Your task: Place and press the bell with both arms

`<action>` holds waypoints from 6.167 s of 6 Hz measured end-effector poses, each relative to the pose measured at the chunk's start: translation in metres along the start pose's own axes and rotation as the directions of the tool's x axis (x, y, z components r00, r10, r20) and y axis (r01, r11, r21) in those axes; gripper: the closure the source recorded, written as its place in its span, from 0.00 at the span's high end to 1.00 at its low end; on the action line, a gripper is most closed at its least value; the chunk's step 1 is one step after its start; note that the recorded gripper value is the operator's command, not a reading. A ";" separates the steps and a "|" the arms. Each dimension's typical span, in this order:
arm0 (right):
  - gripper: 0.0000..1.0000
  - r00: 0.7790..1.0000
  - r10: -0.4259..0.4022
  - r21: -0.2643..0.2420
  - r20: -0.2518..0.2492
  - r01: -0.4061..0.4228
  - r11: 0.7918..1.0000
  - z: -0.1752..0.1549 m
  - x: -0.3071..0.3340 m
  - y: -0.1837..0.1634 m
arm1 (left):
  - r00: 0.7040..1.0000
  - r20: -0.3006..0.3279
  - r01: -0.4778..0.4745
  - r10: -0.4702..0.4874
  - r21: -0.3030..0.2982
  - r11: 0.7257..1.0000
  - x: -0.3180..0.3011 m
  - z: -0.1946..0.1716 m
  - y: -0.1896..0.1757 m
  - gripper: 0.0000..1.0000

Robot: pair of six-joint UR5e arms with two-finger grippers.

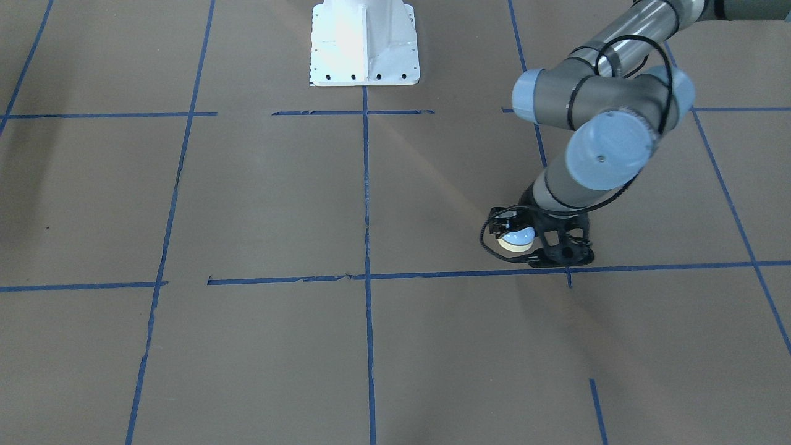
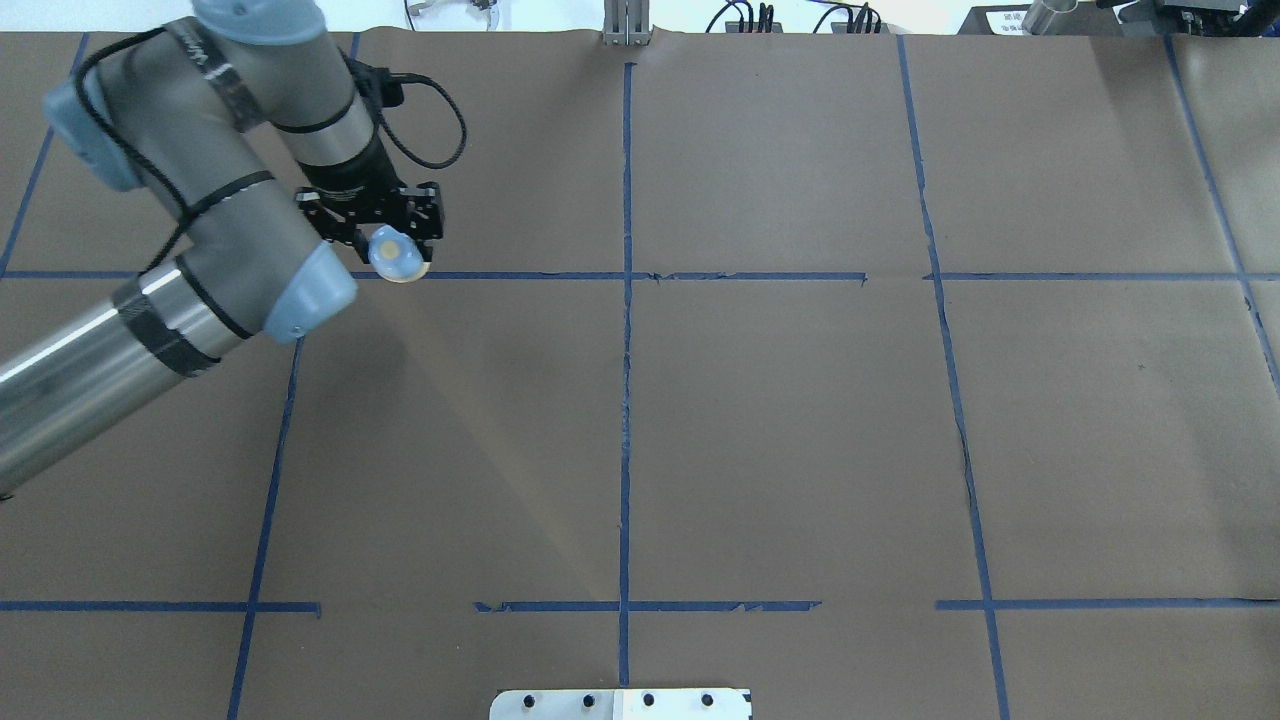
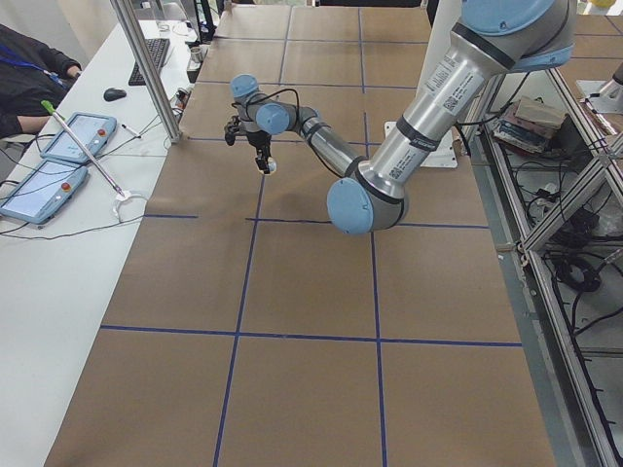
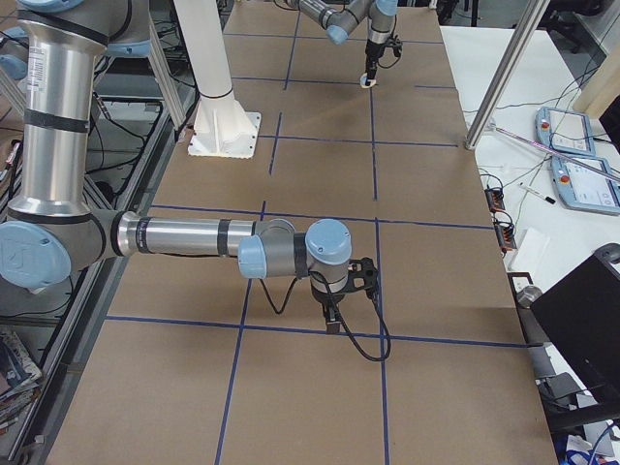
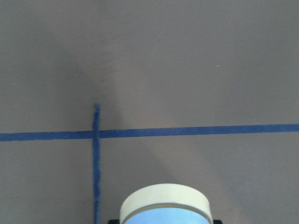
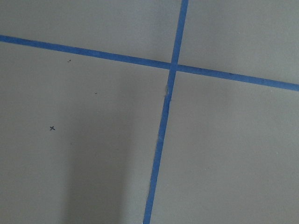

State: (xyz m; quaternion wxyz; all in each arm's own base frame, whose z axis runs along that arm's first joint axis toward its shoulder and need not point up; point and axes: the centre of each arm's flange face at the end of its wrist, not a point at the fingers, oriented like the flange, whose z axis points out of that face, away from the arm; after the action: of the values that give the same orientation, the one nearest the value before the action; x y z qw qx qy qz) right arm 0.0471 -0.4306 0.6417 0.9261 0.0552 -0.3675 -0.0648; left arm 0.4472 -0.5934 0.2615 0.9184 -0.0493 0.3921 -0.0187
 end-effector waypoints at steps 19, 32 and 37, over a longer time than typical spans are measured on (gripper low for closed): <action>1.00 0.989 0.011 0.004 0.150 -0.012 1.000 -0.002 -0.244 -0.130 | 0.945 0.058 -0.327 0.322 0.109 0.939 -0.268 -0.085 0.009 1.00; 0.00 0.987 0.158 0.058 -0.024 -0.156 0.986 0.103 -0.790 -0.258 | 0.980 0.021 -0.200 0.199 0.036 0.979 -0.592 -0.087 0.109 1.00; 0.00 0.988 0.145 0.029 -0.049 -0.143 0.989 0.126 -0.791 -0.257 | 0.981 0.011 -0.194 0.194 0.033 0.980 -0.593 -0.085 0.109 1.00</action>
State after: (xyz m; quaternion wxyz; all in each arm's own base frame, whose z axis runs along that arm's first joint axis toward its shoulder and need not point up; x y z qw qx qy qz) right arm -0.6305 -0.5640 0.1615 0.9367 0.0418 -0.3474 0.0084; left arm -0.0248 -0.4484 0.6173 0.9181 0.0048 0.3911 0.0646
